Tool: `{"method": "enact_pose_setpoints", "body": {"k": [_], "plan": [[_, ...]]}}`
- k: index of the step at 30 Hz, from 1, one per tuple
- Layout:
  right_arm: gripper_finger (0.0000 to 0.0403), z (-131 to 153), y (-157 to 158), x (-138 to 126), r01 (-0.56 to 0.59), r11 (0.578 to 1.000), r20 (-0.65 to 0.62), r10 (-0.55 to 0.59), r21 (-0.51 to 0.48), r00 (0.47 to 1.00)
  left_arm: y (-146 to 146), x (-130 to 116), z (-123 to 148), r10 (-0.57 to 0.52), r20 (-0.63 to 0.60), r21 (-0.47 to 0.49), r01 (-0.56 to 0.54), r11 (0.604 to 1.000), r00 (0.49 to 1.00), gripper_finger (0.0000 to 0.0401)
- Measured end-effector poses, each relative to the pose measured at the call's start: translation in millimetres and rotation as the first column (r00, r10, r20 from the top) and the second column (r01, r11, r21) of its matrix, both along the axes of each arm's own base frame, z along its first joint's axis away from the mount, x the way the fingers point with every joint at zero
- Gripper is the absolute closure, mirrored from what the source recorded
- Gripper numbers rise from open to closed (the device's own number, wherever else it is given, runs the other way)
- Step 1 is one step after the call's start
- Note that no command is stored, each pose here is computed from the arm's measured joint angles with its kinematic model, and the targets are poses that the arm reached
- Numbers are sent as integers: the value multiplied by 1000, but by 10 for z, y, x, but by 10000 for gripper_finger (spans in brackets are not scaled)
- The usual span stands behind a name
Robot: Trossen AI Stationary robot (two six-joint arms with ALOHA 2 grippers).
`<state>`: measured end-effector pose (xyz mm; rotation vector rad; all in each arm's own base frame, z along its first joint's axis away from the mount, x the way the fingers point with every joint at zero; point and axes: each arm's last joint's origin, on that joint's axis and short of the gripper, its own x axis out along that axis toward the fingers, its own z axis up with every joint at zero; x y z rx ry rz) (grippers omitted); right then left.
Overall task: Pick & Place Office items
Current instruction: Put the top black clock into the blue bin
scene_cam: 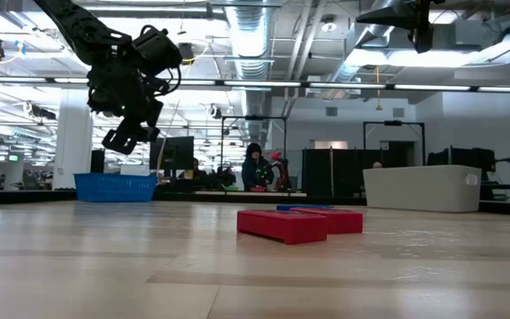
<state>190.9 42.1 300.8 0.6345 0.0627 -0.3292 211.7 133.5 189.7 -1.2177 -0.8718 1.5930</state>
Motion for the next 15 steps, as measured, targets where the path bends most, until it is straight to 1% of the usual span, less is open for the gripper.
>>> {"method": "enact_pose_setpoints", "body": {"k": [4, 9, 15], "plan": [[198, 0, 0, 0, 0, 1000, 0, 0, 1, 1000, 36, -28, 0, 46, 56, 11, -47, 999, 997, 250], [198, 0, 0, 0, 2, 1000, 3, -2, 11, 1000, 53, -44, 4, 85, 96, 30, -88, 996, 992, 250], [198, 3, -1, 1, 4, 1000, 10, -4, 22, 1000, 80, -38, 32, 103, 146, 54, -112, 992, 984, 249]]}}
